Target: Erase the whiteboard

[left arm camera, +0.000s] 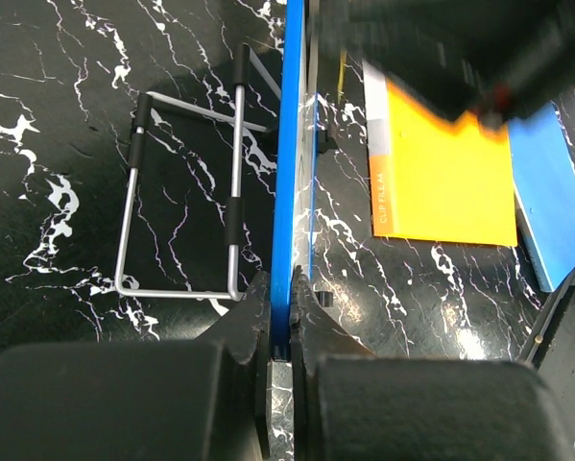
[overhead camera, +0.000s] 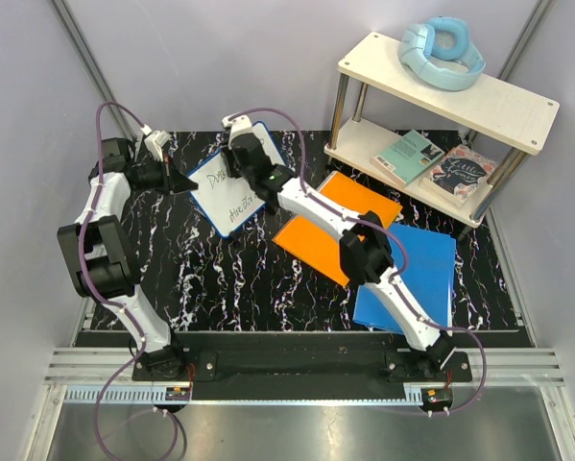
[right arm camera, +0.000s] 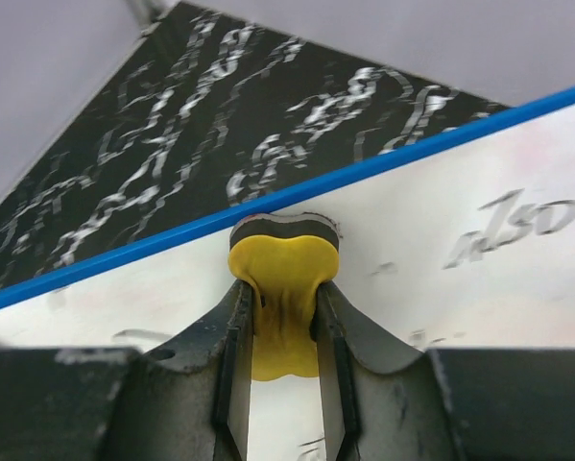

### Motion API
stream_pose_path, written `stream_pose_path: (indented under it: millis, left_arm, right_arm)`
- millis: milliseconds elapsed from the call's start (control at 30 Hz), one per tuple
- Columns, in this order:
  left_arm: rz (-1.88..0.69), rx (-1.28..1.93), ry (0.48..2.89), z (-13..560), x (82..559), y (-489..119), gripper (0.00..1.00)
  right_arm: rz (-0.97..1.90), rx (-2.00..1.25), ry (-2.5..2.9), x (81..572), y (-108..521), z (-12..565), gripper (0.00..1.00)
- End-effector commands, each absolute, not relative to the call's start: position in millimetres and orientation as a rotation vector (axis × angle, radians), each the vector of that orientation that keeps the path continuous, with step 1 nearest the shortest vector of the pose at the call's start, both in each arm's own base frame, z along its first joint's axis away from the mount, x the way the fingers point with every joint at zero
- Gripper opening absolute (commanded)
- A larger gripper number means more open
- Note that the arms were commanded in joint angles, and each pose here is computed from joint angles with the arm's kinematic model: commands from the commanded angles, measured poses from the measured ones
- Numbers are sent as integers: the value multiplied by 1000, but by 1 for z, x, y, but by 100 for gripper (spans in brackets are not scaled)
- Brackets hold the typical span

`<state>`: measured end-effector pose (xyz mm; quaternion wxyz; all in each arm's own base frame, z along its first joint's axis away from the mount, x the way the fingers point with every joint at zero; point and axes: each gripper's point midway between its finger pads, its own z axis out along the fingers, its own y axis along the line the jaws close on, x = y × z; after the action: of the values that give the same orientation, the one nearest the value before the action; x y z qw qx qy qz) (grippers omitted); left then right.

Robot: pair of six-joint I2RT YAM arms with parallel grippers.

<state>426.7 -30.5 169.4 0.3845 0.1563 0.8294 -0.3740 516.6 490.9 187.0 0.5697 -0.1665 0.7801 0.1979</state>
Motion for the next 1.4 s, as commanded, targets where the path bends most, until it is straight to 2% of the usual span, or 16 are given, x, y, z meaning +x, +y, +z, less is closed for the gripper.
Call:
stream_pose_path:
  millis: [0, 200, 333, 600, 933, 1067, 1200, 1367]
  left_arm:
    - [-739, 515, 2162, 149, 428, -16, 0]
    - [-720, 522, 2162, 151, 426, -16, 0]
    - [-706, 528, 2163, 153, 425, -16, 0]
    - [-686, 538, 2161, 156, 424, -16, 0]
    - [-674, 540, 2168, 156, 425, -14, 0]
    - [-675, 544, 2166, 156, 425, -15, 0]
    - [-675, 538, 2170, 156, 425, -14, 0]
    - [-685, 529, 2176, 154, 424, -14, 0]
  right_arm:
    - [582, -526, 1833, 470, 544, 168, 0]
    - [601, -591, 1777, 431, 579, 182, 0]
    - [555, -600, 1735, 425, 591, 185, 0]
    - [349, -563, 1811, 448, 564, 142, 0]
    - [256, -277, 1966, 531, 447, 119, 0]
    - [217, -238, 1981, 554, 419, 110, 0]
    - [267, -299, 2004, 553, 426, 98, 0]
    - [494, -521, 2030, 513, 471, 83, 0]
